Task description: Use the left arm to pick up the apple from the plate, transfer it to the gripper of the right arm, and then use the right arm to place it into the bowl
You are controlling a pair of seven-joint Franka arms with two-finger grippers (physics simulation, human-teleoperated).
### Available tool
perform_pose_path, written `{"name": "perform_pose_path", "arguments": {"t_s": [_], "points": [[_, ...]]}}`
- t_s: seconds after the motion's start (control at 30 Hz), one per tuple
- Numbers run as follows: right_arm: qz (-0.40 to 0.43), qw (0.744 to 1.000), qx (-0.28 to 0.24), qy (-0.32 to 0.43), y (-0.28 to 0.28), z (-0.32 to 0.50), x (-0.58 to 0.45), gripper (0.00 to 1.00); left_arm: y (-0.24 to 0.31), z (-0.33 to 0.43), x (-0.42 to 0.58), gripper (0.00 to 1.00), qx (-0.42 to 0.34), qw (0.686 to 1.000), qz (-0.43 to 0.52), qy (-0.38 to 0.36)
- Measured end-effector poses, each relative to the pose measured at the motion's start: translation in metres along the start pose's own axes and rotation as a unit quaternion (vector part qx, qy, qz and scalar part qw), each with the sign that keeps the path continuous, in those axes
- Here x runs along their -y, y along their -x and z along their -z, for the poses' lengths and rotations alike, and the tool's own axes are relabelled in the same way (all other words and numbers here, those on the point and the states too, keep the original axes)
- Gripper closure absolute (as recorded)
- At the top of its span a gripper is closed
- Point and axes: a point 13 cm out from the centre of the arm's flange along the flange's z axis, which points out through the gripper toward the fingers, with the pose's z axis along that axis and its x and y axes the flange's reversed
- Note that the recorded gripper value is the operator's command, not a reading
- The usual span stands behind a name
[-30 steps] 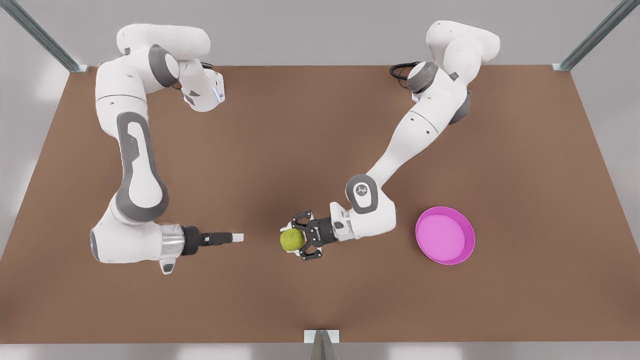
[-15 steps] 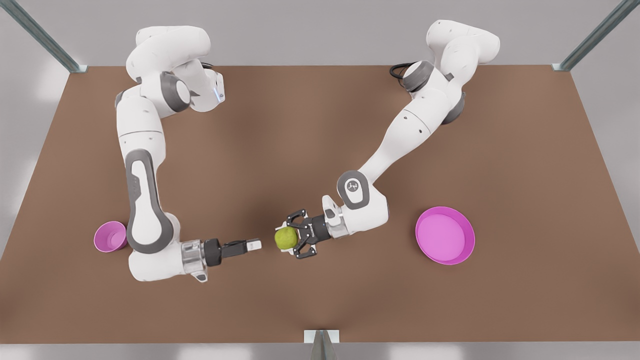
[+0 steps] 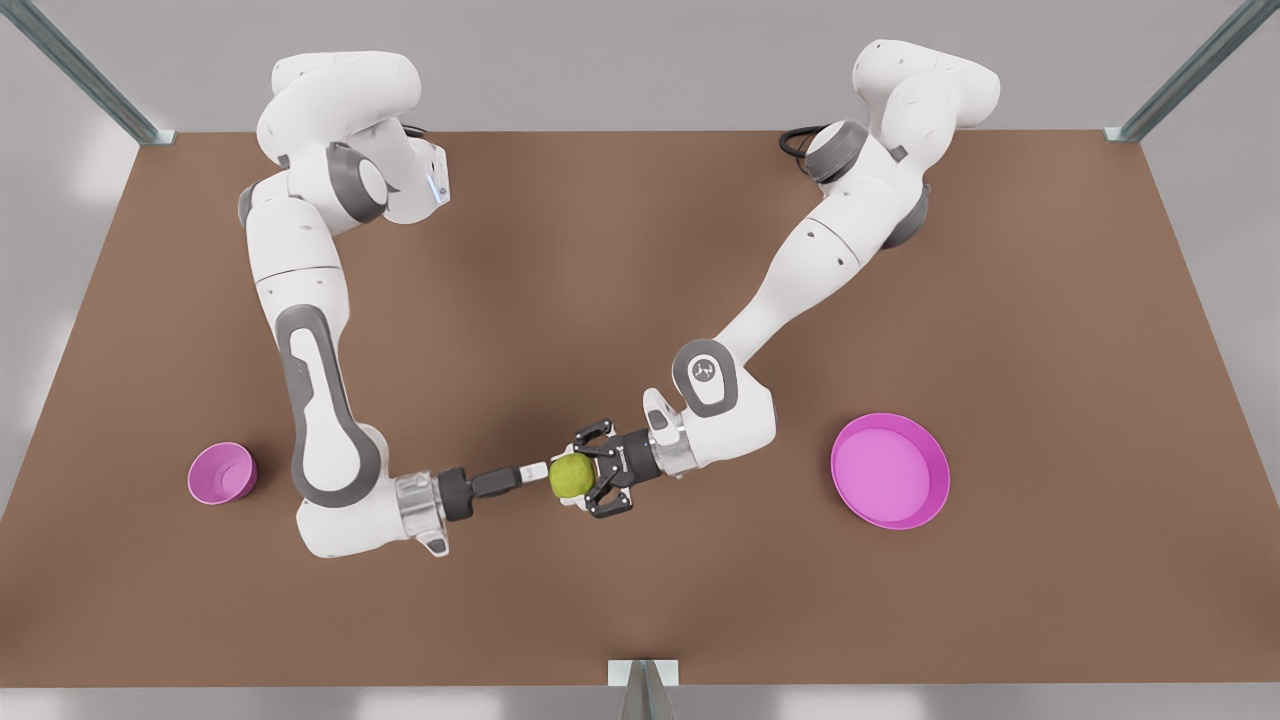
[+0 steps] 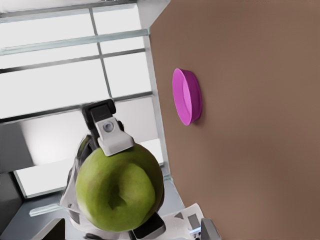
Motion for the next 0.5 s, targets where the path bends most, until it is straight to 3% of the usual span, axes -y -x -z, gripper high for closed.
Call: {"name": "perform_pose_path", "arguments": {"t_s": [0.5], "points": [[0.094, 0.993, 0.057, 0.036, 0.028, -0.021, -0.007, 0.02, 0.0, -0.005, 0.006, 0.29, -0.002, 0.999, -0.036, 0.0]]}}
